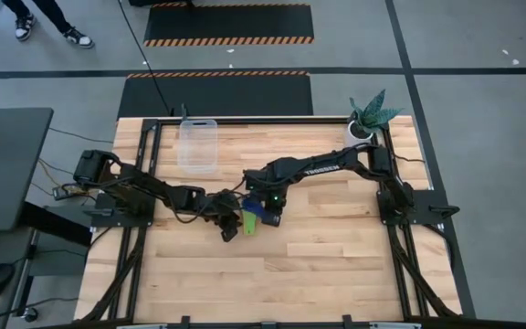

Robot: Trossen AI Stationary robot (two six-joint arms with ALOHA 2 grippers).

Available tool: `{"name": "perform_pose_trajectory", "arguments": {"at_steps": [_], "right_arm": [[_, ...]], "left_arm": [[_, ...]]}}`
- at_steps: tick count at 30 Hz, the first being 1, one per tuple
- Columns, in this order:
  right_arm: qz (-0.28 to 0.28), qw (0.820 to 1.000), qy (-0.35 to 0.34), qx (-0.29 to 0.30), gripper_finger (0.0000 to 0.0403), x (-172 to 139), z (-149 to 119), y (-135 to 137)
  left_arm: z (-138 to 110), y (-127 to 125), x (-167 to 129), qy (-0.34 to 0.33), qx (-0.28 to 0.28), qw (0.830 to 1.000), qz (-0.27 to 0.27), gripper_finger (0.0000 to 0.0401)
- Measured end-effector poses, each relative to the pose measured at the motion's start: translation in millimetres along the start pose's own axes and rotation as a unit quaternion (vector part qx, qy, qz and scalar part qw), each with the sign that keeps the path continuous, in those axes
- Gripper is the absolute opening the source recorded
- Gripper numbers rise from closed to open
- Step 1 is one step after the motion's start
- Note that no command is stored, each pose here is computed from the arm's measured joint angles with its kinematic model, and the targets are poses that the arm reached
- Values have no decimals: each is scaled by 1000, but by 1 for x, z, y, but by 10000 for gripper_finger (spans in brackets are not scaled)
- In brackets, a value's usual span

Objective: Nest measuring cups in basket
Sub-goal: Stack the blue measuring cup on top of the green measuring cup

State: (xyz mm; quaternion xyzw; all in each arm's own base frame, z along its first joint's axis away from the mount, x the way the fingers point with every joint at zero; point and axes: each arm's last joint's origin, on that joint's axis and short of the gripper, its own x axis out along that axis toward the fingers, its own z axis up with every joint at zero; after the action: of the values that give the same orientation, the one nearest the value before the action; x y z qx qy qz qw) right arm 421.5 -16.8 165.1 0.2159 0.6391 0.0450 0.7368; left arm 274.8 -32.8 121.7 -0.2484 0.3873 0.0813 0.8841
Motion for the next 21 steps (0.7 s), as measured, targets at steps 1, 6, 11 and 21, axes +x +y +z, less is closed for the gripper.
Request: {"name": "perform_pose_trajectory", "arguments": {"at_steps": [1, 6, 11, 21], "right_arm": [[2, 1000, -2, -3, 0, 1, 0, 3], [26, 999, -32, -1, 0, 4, 5, 15], [46, 996, -77, -5, 0, 6, 13, 26], [40, 994, -103, -4, 0, 6, 17, 29]], "left_arm": [[1, -1, 0, -4, 0, 1000, -3, 128], [3, -2, 0, -18, 0, 1000, -10, 128], [3, -2, 0, -19, -1, 1000, -10, 128], [5, -3, 0, -28, -2, 999, -16, 128]]}}
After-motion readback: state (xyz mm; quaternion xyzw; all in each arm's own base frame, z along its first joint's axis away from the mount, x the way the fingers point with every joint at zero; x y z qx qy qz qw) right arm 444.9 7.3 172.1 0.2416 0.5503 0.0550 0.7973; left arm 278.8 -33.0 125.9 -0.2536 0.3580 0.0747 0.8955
